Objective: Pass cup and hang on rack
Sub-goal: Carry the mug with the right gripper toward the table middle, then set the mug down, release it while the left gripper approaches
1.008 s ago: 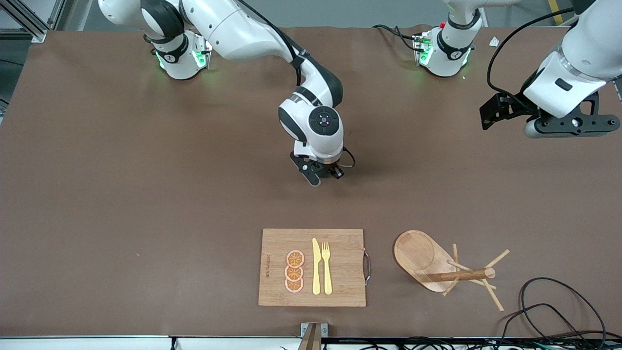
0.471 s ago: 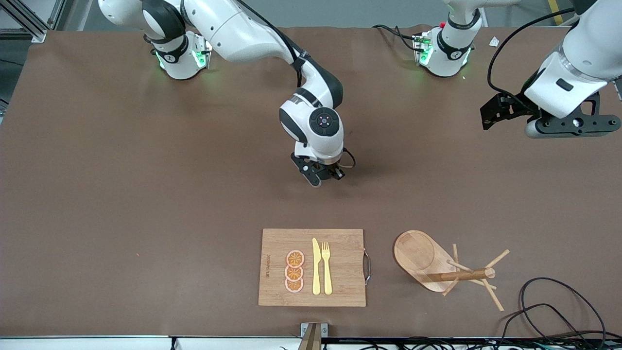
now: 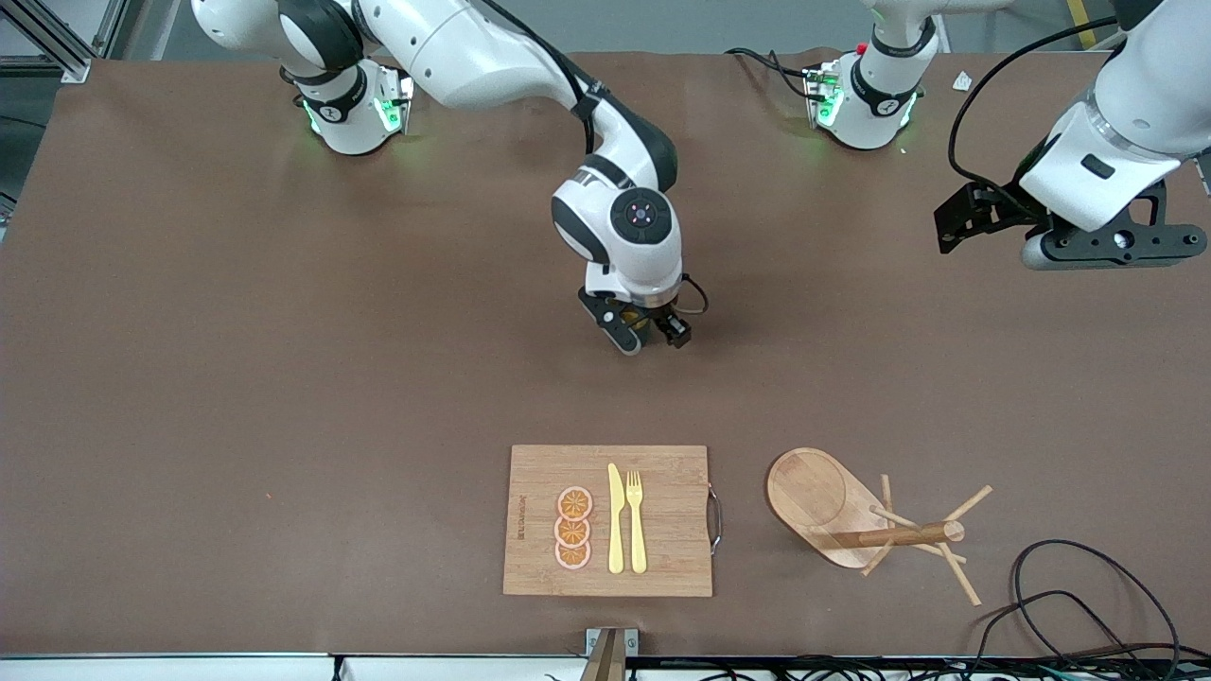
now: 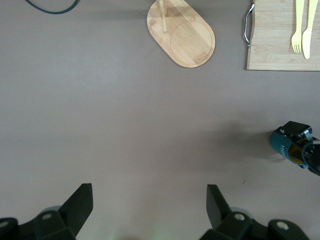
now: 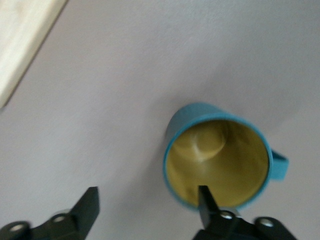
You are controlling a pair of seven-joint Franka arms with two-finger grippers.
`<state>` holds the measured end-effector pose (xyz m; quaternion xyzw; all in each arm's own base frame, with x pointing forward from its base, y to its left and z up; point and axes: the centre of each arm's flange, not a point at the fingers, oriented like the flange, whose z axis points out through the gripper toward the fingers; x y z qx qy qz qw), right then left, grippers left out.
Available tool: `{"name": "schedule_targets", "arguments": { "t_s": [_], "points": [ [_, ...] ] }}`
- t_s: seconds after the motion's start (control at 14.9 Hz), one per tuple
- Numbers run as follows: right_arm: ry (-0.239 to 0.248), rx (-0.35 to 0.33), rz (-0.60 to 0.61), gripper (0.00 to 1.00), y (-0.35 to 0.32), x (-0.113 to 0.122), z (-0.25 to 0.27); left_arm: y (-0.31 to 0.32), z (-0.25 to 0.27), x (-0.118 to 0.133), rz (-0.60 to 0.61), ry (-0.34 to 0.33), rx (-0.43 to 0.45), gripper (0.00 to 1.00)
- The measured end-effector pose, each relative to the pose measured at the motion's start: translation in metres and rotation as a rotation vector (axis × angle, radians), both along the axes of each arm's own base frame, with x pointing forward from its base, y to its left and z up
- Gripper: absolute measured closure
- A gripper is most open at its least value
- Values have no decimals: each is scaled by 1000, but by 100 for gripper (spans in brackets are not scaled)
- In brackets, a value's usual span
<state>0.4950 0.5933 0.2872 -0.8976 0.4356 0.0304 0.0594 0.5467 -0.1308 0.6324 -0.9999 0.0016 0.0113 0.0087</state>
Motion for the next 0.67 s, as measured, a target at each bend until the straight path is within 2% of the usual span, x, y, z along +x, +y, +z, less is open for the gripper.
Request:
{"name": "schedule_targets", "arguments": {
  "t_s": [0.07, 0.2, 0.27, 0.4, 0.67],
  "points": [
    [-10, 17, 3, 0, 3, -1, 14, -1, 1, 0, -2, -3, -1, 0],
    [-24, 35, 8, 0, 2, -2, 46, -7, 3, -1, -12, -9, -3, 0],
    [-19, 21, 34, 0, -3, -2, 61, -12, 4, -3, -22, -10, -4, 0],
    [-19, -36, 190, 0, -25, 3, 89, -26, 4, -6, -49, -10, -5, 0],
    [-62, -145, 478, 0, -119, 40, 125, -72, -2, -14, -49, -25, 0, 0]
  ]
}}
